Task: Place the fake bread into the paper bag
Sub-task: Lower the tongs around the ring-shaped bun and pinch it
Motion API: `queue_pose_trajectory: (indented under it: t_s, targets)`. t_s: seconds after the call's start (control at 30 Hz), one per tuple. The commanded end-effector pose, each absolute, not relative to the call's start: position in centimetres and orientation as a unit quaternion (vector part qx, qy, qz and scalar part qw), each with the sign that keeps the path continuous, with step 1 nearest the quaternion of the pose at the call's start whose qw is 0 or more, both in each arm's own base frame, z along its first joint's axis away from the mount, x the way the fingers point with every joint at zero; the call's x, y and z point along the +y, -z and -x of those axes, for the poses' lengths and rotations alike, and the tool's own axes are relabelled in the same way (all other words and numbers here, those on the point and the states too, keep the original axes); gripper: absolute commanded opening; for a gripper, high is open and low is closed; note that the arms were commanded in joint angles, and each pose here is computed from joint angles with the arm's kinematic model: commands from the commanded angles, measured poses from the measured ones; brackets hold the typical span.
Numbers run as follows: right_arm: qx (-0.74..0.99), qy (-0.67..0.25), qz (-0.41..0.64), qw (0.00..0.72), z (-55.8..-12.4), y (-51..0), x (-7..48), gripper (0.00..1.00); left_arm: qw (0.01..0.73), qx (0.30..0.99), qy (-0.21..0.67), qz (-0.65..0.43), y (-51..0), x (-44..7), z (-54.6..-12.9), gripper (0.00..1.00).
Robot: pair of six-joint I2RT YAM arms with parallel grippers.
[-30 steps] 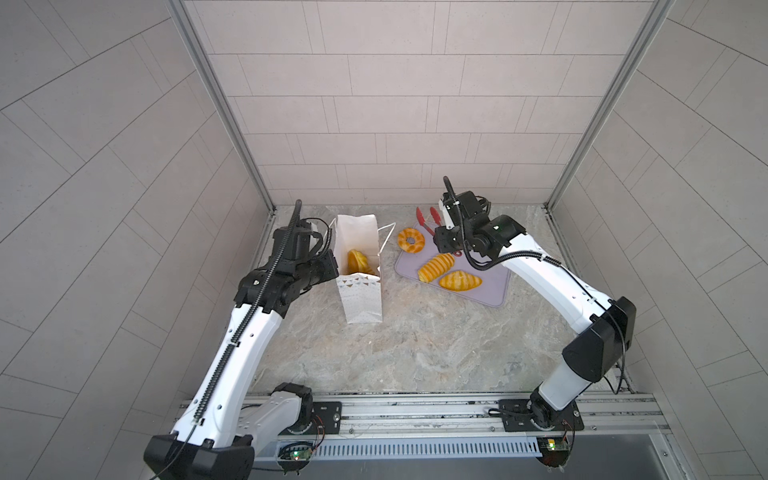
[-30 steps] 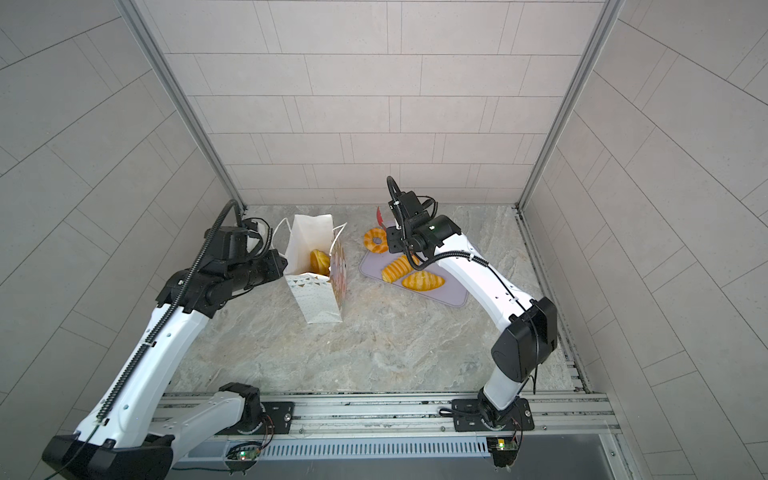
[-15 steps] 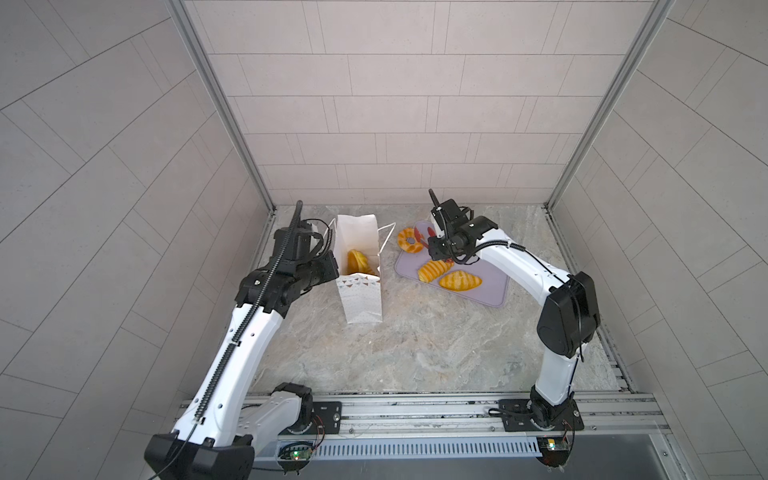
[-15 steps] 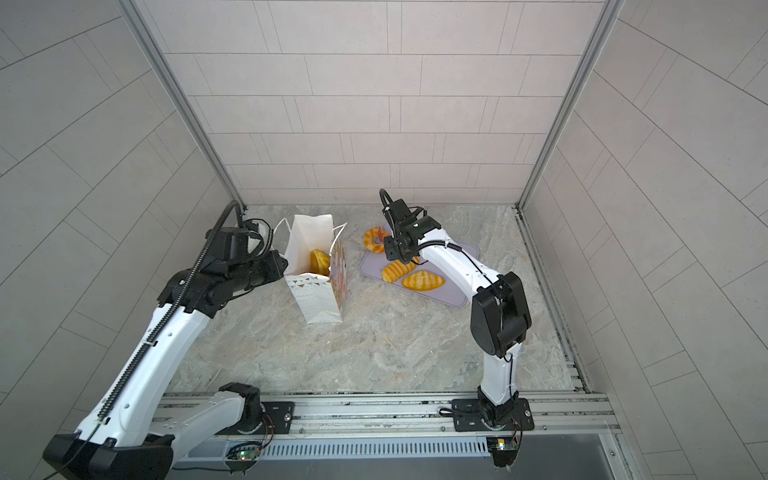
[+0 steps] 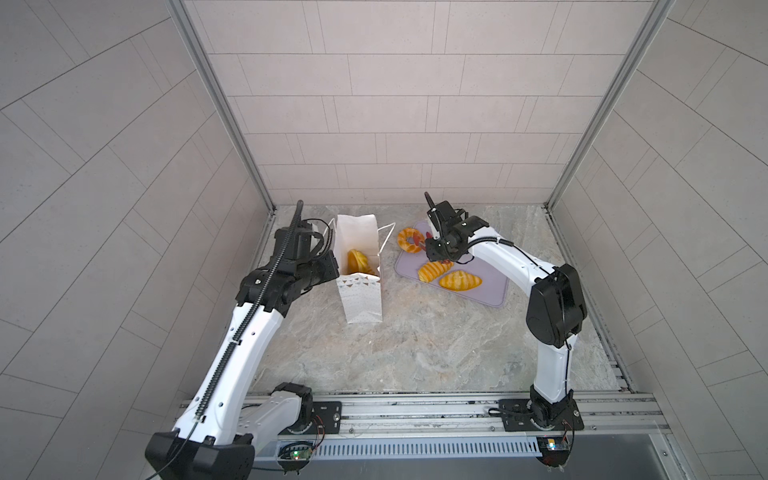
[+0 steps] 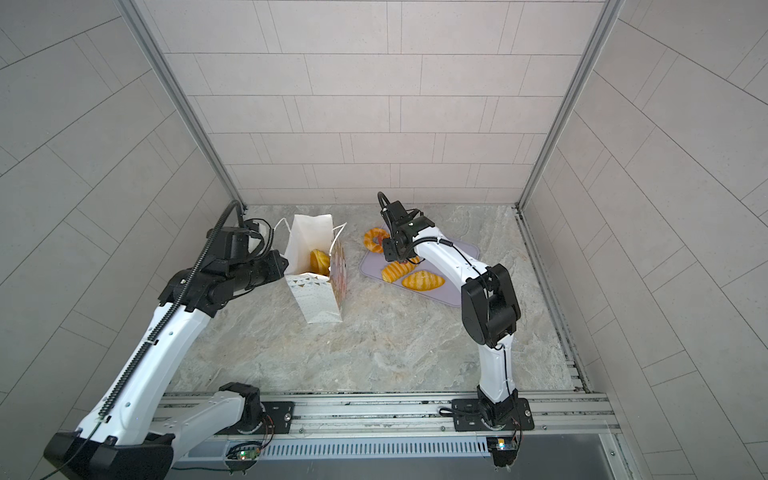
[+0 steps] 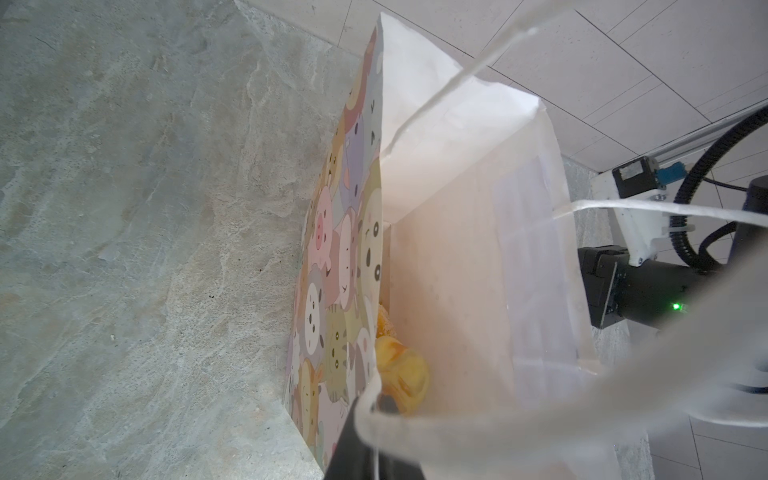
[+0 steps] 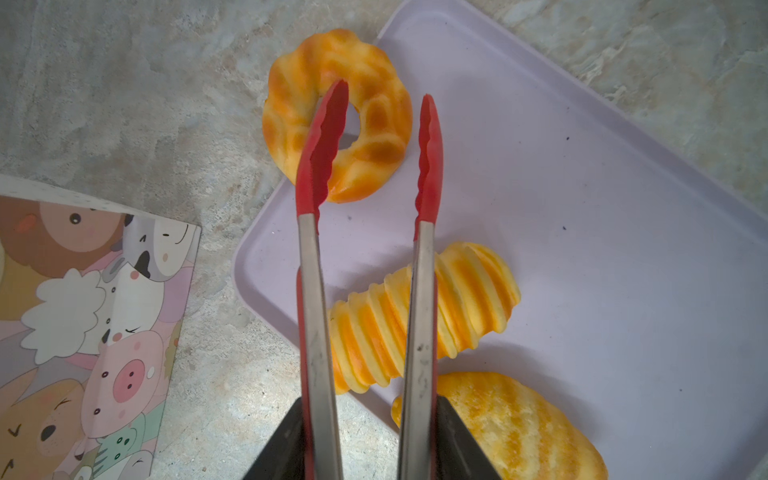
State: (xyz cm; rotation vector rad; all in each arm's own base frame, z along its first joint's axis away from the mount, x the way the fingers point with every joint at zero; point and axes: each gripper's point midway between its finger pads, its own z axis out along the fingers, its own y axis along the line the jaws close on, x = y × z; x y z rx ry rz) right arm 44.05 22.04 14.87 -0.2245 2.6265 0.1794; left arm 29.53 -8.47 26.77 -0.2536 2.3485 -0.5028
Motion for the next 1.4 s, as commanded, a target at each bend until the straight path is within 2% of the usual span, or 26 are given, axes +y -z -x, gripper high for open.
queue_pose_trajectory:
  t_s: [0.0, 0.9, 1.37]
  targets:
    - [0.959, -0.065, 0.074, 0.264, -45.4, -15.6, 22.0, 0.45, 0.351, 0.912, 0.190, 0.092, -26.2, -8.5, -29.6, 0.11]
    - [0.975, -0.054, 0.068, 0.207, -45.5, -12.5, 21.5, 0.43, 0.350, 0.914, 0.187, 0.089, -26.3, -8.5, -29.6, 0.11]
    - [0.974, -0.054, 0.065, 0.212, -44.6, -13.7, 20.6, 0.42, 0.352, 0.912, 0.189, 0.090, -26.4, -8.5, -29.6, 0.11]
